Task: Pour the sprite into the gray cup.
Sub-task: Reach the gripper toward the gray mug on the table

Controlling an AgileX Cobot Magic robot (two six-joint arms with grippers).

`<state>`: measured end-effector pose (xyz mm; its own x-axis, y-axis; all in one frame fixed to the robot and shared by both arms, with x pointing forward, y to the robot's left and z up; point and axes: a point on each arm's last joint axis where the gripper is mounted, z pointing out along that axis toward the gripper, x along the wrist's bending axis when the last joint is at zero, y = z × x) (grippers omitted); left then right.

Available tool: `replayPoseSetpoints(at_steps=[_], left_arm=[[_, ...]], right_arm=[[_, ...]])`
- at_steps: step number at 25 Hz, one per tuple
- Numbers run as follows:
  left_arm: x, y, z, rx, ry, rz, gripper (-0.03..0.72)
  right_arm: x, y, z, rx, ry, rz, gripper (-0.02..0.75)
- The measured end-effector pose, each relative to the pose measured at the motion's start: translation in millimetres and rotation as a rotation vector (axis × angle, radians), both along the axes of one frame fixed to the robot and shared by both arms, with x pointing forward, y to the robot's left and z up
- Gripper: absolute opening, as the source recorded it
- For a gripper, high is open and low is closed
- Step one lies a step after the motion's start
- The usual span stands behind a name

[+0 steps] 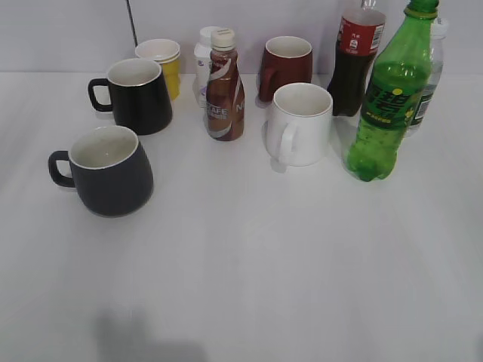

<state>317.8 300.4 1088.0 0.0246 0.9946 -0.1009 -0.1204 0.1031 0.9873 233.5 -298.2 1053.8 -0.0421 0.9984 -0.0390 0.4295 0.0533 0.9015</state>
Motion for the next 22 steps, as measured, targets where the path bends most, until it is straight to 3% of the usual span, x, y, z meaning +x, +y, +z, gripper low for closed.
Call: replayPoseSetpoints(at_steps=[4,10,13,17,22], left_arm=[[35.6,2.3,-31.2,0.023,0.023,0.033,0.23],[79.8,0.6,-78.3,0.1,0.231,0.016,0.239],[101.2,-6.0,-104.5,0.203,0.324,-0.063,0.241],[121.4,-18.2,-137.9,0.267,0.385,-0.209,0.269],[133.2,-27.9,-166.5,0.254,0.39,-0.321,0.333]], right_arm=[[0.0,0.0,0.0,0.0,0.0,0.0,0.589],[0.0,0.0,0.0,0.0,0.0,0.0,0.589],[0.0,0.0,0.0,0.0,0.0,0.0,0.589],[0.0,0.0,0.0,0.0,0.0,0.0,0.589],[0.0,0.0,0.0,0.0,0.0,0.0,0.589]])
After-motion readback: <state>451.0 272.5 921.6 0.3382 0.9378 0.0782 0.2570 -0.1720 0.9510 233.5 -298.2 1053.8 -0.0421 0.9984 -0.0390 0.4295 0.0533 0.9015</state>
